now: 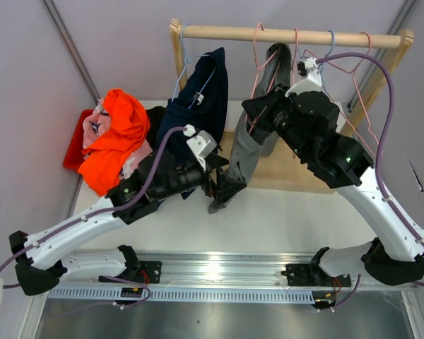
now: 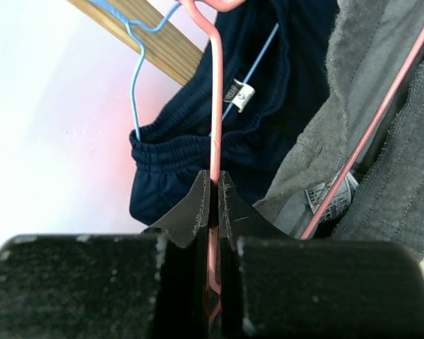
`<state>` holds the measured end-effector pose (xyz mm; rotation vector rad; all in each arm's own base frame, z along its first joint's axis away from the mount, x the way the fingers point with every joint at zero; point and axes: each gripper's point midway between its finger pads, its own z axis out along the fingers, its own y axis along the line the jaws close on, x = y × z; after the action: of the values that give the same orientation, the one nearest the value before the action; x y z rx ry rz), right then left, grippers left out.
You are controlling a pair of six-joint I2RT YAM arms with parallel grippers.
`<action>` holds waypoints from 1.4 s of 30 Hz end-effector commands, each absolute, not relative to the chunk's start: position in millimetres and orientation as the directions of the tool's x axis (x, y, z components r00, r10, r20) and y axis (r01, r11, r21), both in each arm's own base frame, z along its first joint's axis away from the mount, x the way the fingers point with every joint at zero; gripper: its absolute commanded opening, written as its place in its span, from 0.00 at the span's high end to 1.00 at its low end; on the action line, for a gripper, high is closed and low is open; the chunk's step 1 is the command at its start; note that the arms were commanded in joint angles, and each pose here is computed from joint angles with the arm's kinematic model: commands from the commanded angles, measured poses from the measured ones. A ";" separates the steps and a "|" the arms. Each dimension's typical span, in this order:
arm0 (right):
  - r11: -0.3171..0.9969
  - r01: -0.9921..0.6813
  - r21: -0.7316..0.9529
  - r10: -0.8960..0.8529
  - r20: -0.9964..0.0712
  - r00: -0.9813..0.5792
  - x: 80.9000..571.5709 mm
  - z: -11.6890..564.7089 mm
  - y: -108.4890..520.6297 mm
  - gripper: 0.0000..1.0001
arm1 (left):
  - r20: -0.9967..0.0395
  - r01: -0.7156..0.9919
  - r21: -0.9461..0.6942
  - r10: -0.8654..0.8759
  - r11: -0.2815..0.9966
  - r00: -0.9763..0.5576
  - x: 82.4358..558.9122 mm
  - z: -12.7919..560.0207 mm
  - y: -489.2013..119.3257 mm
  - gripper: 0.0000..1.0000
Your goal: Remove the shorts from the hanger
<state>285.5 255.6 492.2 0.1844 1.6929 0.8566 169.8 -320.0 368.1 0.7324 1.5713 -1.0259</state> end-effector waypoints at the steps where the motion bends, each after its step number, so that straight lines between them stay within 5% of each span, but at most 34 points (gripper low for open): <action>1: 0.641 -0.355 0.681 0.647 -0.728 -0.227 267.6 545.5 230.5 1.00 | -0.974 0.868 -0.219 -0.152 0.446 -0.168 179.4 394.9 -334.5 0.01; 10: 0.617 -0.362 0.699 0.663 -0.709 -0.238 251.5 544.3 216.7 1.00 | -0.975 0.810 -0.221 -0.148 0.544 -0.167 210.3 372.7 -351.5 0.06; 13: 0.625 -0.357 0.694 0.659 -0.714 -0.236 251.6 541.6 215.5 1.00 | -0.972 0.809 -0.231 -0.165 0.541 -0.167 210.5 372.9 -352.7 0.57; 14: 0.625 -0.358 0.694 0.658 -0.714 -0.237 251.2 541.2 215.8 1.00 | -0.972 0.808 -0.232 -0.166 0.542 -0.168 209.8 371.4 -352.5 0.88; 15: 0.627 -0.355 0.694 0.660 -0.715 -0.232 253.2 540.5 215.2 1.00 | -0.971 0.803 -0.234 -0.164 0.548 -0.171 208.6 368.5 -350.7 1.00; 30: 0.633 -0.337 0.697 0.675 -0.710 -0.202 272.7 545.5 193.2 1.00 | -0.959 0.810 -0.264 -0.051 0.524 -0.279 73.4 287.1 -315.5 1.00; 37: 0.615 -0.340 0.711 0.679 -0.697 -0.230 270.2 544.5 190.4 1.00 | -0.960 0.803 -0.220 0.025 0.554 -0.280 62.1 252.9 -325.7 1.00; 42: 0.586 -0.343 0.734 0.680 -0.676 -0.285 253.2 538.6 188.7 1.00 | -0.972 0.727 -0.146 0.039 0.671 -0.232 101.0 269.2 -342.2 1.00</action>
<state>272.3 204.1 487.1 0.2791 1.7409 0.9215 75.3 -330.7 228.1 0.7678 1.7323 -0.7330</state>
